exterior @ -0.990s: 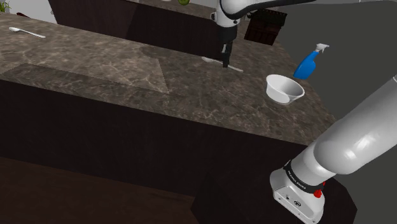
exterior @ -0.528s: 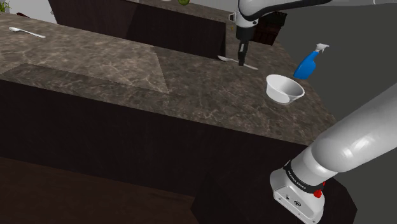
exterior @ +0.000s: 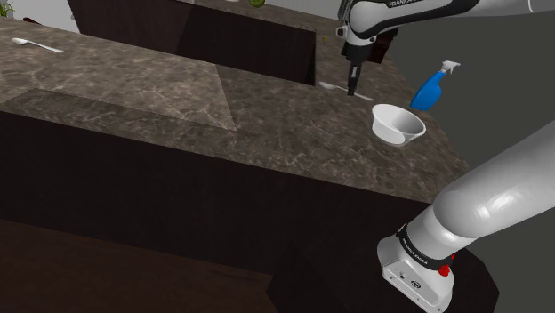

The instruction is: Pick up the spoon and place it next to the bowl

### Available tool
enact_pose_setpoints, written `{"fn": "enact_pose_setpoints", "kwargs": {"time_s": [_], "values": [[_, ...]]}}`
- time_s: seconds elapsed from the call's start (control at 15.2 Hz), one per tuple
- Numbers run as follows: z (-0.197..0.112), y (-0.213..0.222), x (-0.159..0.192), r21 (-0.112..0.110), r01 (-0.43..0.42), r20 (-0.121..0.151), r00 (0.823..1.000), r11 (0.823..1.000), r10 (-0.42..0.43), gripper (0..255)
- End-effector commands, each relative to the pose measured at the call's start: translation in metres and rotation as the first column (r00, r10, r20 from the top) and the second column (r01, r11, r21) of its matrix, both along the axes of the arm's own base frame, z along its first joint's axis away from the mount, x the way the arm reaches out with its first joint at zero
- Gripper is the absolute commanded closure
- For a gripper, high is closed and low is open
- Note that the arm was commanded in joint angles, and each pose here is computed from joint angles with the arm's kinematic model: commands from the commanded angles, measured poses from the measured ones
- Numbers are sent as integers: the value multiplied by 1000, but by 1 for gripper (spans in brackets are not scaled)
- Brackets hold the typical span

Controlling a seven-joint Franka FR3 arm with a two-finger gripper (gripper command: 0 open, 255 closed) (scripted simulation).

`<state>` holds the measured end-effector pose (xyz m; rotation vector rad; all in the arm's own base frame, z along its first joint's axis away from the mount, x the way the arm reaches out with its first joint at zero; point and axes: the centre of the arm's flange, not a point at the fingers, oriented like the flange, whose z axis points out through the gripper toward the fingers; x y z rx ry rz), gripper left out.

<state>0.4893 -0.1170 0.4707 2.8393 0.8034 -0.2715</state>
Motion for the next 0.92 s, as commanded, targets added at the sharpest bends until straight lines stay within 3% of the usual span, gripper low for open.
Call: {"fn": "enact_pose_setpoints", "kwargs": {"time_s": [0.0, 0.86], "values": [[-10, 0, 0, 0, 0, 0, 1000, 1000, 0, 255], [-79, 0, 0, 0, 0, 0, 1000, 1000, 0, 255]]}}
